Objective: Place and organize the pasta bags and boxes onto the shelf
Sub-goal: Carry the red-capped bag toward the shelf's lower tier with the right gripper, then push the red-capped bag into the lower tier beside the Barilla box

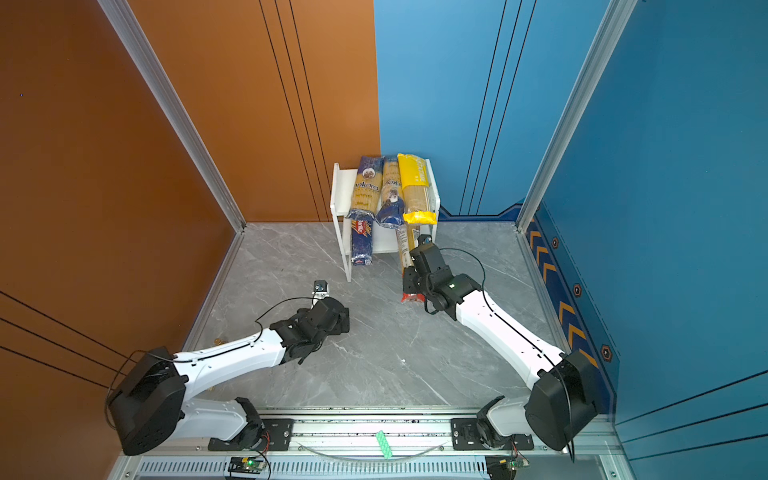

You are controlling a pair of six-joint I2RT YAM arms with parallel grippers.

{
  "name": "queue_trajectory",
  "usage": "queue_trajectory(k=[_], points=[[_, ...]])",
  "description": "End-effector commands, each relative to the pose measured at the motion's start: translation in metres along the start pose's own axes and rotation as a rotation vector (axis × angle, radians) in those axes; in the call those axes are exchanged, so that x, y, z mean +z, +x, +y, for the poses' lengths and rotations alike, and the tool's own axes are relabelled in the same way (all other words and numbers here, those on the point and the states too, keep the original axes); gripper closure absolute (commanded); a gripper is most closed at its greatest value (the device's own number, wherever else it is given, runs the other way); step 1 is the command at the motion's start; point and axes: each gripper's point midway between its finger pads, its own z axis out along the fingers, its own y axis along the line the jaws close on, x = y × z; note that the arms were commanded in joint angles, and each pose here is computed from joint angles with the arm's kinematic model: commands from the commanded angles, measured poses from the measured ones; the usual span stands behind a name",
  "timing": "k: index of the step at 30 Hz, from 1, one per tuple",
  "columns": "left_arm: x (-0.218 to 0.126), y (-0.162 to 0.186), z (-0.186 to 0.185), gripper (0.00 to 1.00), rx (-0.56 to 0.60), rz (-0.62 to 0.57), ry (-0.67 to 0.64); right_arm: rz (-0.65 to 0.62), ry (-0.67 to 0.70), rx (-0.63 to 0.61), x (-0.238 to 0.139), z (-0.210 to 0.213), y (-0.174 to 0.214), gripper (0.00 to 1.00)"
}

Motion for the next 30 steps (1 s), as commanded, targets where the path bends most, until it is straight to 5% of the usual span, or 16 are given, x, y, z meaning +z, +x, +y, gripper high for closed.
queue_trajectory(k=[1, 30], points=[[-0.001, 0.003, 0.011, 0.02, -0.004, -0.001, -0.038, -0.227, -0.087, 0.021, -0.019, 0.025, -0.061, 1.00], [0.001, 0.005, 0.013, 0.02, -0.005, 0.005, -0.042, -0.277, -0.111, 0.003, 0.002, 0.034, -0.058, 1.00]])
